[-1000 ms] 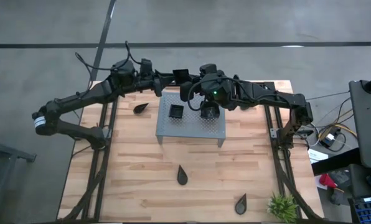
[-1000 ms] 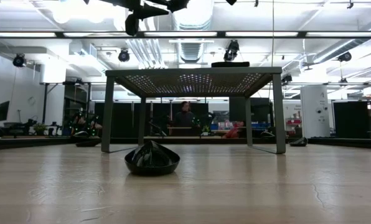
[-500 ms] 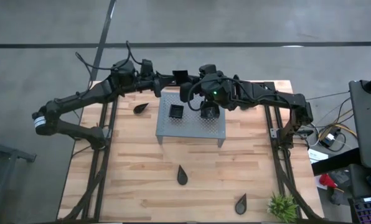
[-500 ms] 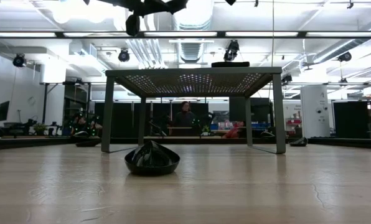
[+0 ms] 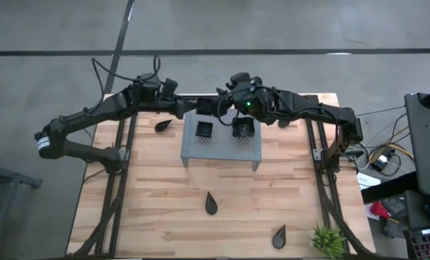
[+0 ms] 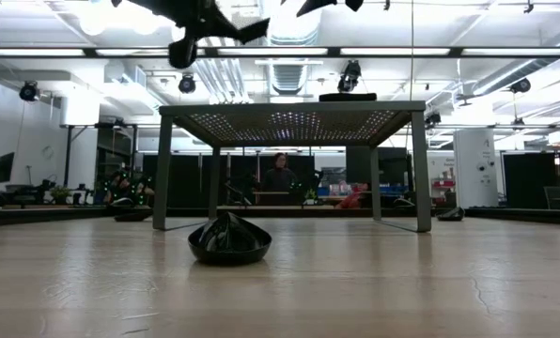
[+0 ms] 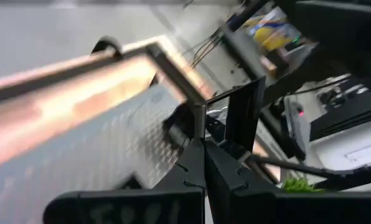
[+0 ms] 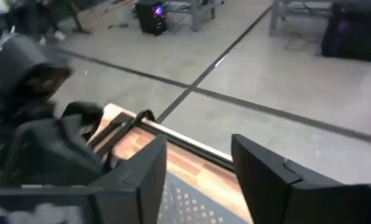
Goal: Pick & Place Mini shaped plates
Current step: Stack the black square plate on top of the other black square plates on the shelf
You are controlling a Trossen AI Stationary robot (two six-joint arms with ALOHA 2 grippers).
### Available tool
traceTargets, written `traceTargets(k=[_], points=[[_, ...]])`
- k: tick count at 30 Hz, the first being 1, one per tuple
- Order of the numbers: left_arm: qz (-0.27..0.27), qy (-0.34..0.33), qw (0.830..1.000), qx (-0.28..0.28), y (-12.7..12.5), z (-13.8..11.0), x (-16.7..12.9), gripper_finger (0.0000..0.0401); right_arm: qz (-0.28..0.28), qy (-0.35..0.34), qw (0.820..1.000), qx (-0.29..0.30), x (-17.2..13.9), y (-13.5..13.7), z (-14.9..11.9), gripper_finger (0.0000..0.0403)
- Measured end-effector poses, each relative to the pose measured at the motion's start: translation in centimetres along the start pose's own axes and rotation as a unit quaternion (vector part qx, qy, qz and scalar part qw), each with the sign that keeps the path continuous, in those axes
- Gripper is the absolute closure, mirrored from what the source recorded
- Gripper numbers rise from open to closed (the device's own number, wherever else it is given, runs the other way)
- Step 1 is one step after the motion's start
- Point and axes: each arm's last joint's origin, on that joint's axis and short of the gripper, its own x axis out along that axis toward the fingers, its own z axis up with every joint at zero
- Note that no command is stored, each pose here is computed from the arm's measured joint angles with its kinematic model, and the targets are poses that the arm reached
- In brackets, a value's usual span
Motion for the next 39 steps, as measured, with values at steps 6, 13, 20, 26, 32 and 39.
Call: traceTargets(k=[6,13,20,26,32,39], points=[[0.023,0.098,0.994,-0.044,1.0,-1.6,0.2,0.0401,-0.001,-0.002,0.999,-0.04,0.0,-0.2,0.2,0.0183],[0.044,0.147,0.985,-0.079,2.0,-2.4,1.9,0.0401,-0.001,-0.002,0.999,-0.032,0.0,-0.2,0.2,0.0168],[0.075,0.189,0.972,-0.117,3.4,-3.2,3.7,0.0401,-0.001,-0.002,1.0,-0.029,0.1,-0.2,0.2,0.0165],[0.095,0.188,0.967,-0.142,4.3,-3.1,4.3,0.04,-0.001,-0.001,1.0,-0.028,0.1,-0.2,0.1,0.0165],[0.094,0.19,0.965,-0.154,4.5,-3.1,4.4,0.0385,-0.001,-0.001,1.0,-0.028,0.1,-0.2,0.1,0.0165],[0.095,0.203,0.96,-0.166,4.9,-3.3,5.0,0.0352,-0.001,-0.001,1.0,-0.03,0.1,-0.2,0.1,0.0165]])
